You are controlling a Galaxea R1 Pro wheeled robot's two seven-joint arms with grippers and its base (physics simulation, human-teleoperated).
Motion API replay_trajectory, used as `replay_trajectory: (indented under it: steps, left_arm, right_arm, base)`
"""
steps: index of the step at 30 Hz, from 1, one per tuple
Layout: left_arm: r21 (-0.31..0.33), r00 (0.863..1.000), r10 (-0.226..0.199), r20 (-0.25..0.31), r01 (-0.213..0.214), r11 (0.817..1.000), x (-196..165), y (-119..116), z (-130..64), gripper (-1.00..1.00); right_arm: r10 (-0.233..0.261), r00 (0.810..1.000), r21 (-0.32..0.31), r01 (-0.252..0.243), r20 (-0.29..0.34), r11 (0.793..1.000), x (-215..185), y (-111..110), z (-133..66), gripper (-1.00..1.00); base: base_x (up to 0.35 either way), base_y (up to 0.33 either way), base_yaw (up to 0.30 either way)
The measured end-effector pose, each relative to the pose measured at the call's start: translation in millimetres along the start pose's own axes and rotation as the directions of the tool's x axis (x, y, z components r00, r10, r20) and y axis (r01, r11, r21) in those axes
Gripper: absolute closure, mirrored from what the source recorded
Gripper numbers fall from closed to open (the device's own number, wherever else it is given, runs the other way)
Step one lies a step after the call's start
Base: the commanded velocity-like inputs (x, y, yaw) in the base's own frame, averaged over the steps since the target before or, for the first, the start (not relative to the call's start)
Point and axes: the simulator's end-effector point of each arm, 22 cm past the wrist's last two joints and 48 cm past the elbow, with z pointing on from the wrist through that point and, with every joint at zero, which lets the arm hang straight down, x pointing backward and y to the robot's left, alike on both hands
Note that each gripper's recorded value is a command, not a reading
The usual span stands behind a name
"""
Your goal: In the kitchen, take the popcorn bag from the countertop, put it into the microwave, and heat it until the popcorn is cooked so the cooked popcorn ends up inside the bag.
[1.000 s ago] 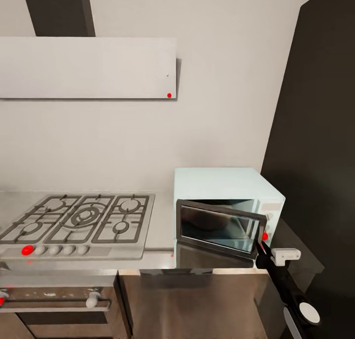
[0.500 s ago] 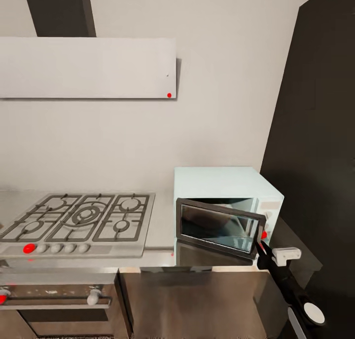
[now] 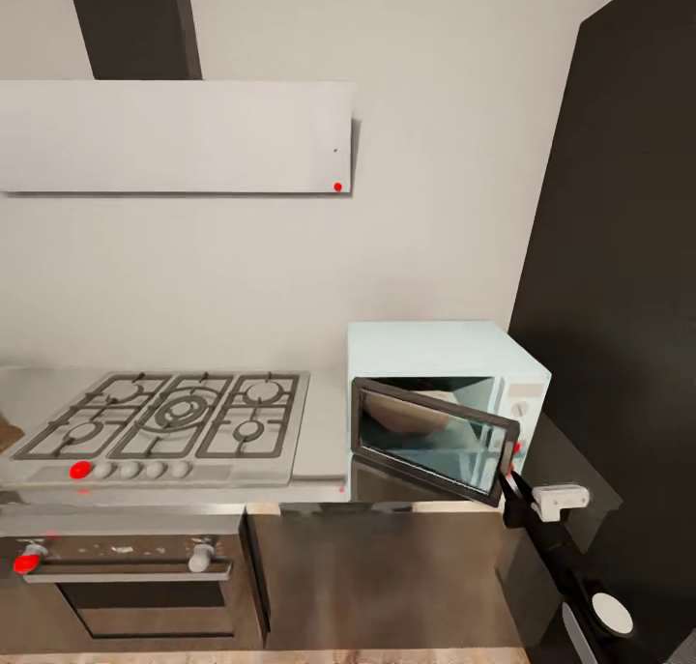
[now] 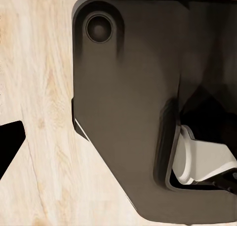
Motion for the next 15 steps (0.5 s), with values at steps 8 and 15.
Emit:
replay_trajectory:
  steps: [8,15]
  left_arm:
    - [0.000,1.000,0.000,0.000,0.000,1.000,0,0,0.0,-1.00]
    - [0.000,1.000,0.000,0.001,0.000,1.000,0,0,0.0,-1.00]
  right_arm:
    - [-0.001,1.000,0.001,0.001,0.001,1.000,0,-1,0.1,1.00]
    - [0.011,1.000,0.026,-0.012,0.026,1.000,-12,-8,1.2,-1.00]
  base:
    - [-0.009,0.006,0.000]
    - [0.000,0.000,0.000]
